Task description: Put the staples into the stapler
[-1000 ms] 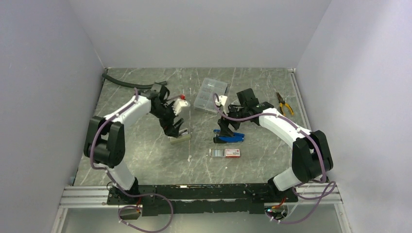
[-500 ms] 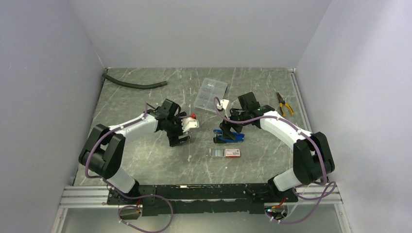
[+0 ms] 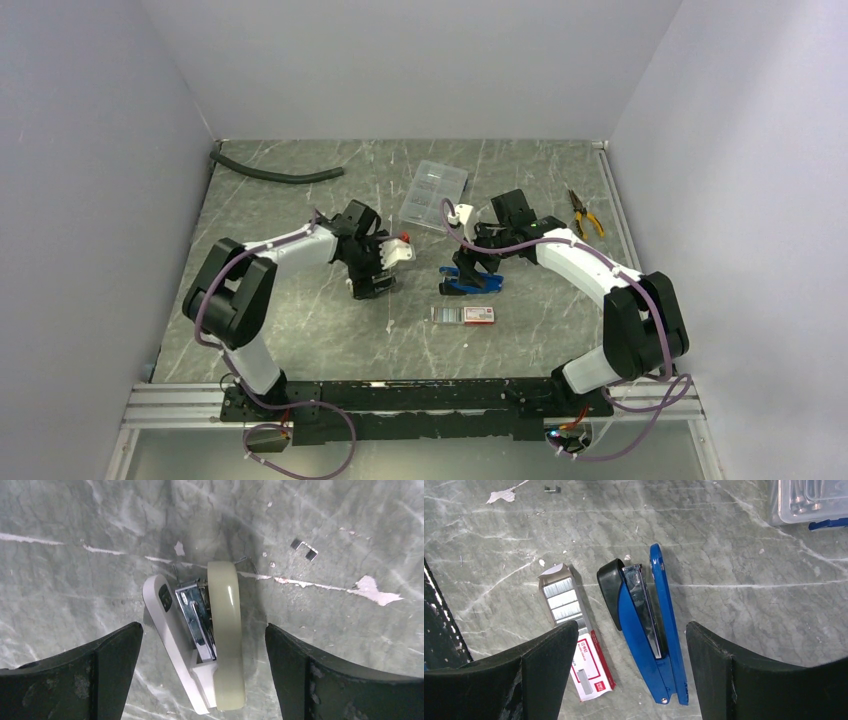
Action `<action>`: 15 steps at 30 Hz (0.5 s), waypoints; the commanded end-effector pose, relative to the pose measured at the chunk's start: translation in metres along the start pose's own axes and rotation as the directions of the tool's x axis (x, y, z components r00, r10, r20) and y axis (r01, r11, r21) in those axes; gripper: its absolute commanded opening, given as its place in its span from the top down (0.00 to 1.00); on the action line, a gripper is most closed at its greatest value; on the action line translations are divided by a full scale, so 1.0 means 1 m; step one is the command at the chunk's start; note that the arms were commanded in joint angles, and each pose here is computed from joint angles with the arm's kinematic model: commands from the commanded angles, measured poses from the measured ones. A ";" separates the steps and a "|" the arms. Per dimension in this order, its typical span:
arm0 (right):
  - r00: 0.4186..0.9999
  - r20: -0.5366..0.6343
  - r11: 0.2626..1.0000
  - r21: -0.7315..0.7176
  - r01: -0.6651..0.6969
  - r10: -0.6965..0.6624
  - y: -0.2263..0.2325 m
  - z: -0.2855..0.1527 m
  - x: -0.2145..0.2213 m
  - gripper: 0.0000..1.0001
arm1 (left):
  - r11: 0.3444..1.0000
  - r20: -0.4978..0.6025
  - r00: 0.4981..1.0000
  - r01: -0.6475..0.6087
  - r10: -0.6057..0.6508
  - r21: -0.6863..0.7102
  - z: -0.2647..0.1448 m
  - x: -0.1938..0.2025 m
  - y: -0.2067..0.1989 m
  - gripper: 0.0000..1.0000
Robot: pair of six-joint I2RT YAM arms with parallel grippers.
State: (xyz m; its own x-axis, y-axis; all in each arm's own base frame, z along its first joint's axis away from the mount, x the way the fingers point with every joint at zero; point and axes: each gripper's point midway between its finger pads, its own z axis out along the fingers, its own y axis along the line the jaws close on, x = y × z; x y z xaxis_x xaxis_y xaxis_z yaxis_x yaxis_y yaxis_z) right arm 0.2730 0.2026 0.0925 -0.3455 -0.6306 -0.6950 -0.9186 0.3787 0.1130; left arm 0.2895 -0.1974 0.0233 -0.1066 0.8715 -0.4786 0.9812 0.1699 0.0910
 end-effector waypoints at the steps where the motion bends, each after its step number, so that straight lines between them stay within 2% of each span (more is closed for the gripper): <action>1: 1.000 0.015 1.000 0.000 0.004 -0.004 -0.002 -0.001 -0.003 0.18 | 0.985 0.053 0.994 0.082 -0.091 0.149 -0.008 -0.014 -0.010 0.03; 4: 1.000 0.023 1.000 0.005 0.002 -0.002 -0.003 -0.002 -0.004 0.18 | 0.959 0.076 0.982 0.152 -0.175 0.241 -0.011 -0.020 -0.013 0.03; 7: 0.999 0.038 1.000 0.017 -0.001 0.000 -0.004 -0.003 -0.008 0.17 | 0.960 0.064 0.980 0.170 -0.189 0.222 -0.009 -0.016 -0.011 0.03; 12: 0.995 0.100 0.996 0.089 0.017 -0.025 -0.013 -0.015 -0.025 0.12 | 0.985 0.102 0.979 0.173 -0.174 0.014 -0.023 -0.016 0.015 0.03; 15: 0.991 0.123 0.989 0.139 0.042 -0.059 -0.021 -0.024 -0.038 0.11 | 0.972 0.138 0.974 0.199 -0.181 -0.129 -0.042 -0.023 0.036 0.03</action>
State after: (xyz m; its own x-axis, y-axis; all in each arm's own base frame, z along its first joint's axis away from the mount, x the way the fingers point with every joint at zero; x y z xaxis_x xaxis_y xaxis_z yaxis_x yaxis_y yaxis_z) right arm 0.2793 0.2001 0.0972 -0.3555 -0.6064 -0.7112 -0.9041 0.4162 0.0970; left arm 0.2879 -0.1906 0.0299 -0.2859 0.8071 -0.5166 0.9539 0.2910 -0.0733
